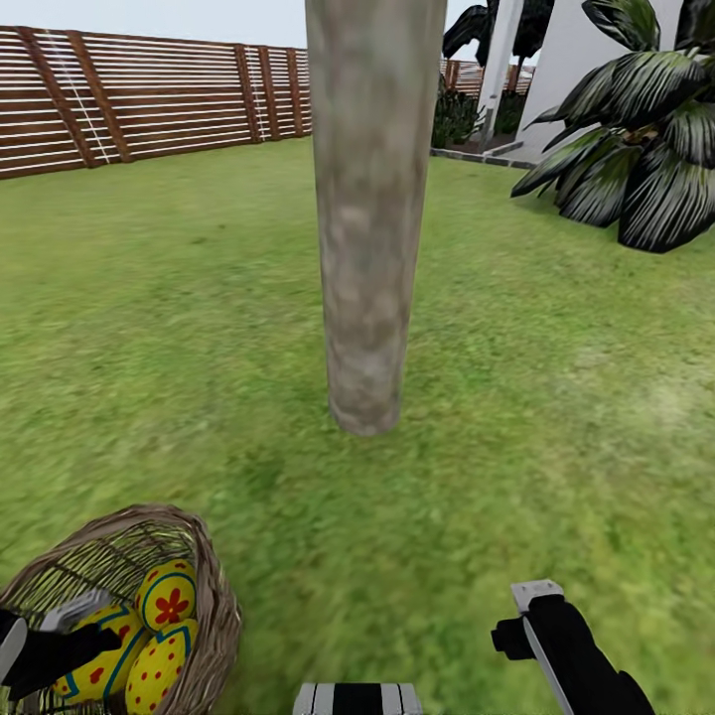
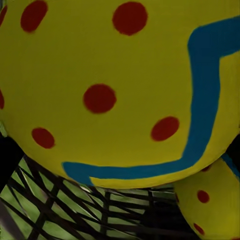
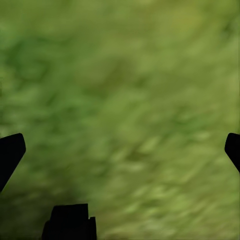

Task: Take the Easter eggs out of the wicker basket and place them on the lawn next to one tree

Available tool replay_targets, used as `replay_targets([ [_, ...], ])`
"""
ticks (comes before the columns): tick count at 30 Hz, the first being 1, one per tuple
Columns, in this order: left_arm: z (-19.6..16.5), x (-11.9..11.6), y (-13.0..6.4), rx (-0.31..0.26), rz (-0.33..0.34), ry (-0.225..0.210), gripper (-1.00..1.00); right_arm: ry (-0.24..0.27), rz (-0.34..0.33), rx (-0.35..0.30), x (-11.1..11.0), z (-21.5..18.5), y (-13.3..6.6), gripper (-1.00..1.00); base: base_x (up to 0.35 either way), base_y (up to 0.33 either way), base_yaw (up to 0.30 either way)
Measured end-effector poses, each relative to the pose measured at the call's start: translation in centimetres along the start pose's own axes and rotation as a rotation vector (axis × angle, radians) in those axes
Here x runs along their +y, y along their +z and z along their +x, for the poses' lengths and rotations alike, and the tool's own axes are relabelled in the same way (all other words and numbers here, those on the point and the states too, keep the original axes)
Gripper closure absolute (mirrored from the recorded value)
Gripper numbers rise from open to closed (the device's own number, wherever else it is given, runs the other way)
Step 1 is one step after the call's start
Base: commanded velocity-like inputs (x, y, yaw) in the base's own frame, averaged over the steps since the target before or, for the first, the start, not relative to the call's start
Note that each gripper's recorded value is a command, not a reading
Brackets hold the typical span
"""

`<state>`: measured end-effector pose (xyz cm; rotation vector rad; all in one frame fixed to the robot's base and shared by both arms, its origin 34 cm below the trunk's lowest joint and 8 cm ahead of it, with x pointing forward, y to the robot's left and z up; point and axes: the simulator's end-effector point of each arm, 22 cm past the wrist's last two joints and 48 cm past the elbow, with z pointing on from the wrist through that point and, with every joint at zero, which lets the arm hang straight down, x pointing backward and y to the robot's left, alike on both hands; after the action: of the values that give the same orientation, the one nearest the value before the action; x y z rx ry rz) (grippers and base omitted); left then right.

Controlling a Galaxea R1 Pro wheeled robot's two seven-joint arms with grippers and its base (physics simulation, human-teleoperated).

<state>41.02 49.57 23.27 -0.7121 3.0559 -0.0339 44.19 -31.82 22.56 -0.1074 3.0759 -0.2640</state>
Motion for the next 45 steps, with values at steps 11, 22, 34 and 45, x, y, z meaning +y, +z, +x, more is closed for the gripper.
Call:
replay_targets([
  [11, 0.4, 0.0, 0.4, 0.011, -0.007, 0.006, 1.0, -0.004, -0.002, 0.014, 0.3, 0.5, 0.4, -1.0, 0.0, 0.0, 0.0],
  [22, 0.6, 0.0, 0.6, 0.015, -0.013, 0.012, 1.0, -0.004, -0.002, 0.014, 0.3, 0.5, 0.4, -1.0, 0.0, 0.0, 0.0],
  [34, 0.7, -0.8, 0.4, 0.013, 0.006, 0.006, 1.0, -0.007, -0.003, 0.038, 0.4, 1.4, 0.7, -1.0, 0.0, 0.0, 0.0],
  [45, 0.1, -2.2, -0.7, -0.019, 0.036, 0.007, 1.0, -0.008, -0.001, 0.019, 0.3, 1.1, -0.3, -1.0, 0.0, 0.0, 0.0],
])
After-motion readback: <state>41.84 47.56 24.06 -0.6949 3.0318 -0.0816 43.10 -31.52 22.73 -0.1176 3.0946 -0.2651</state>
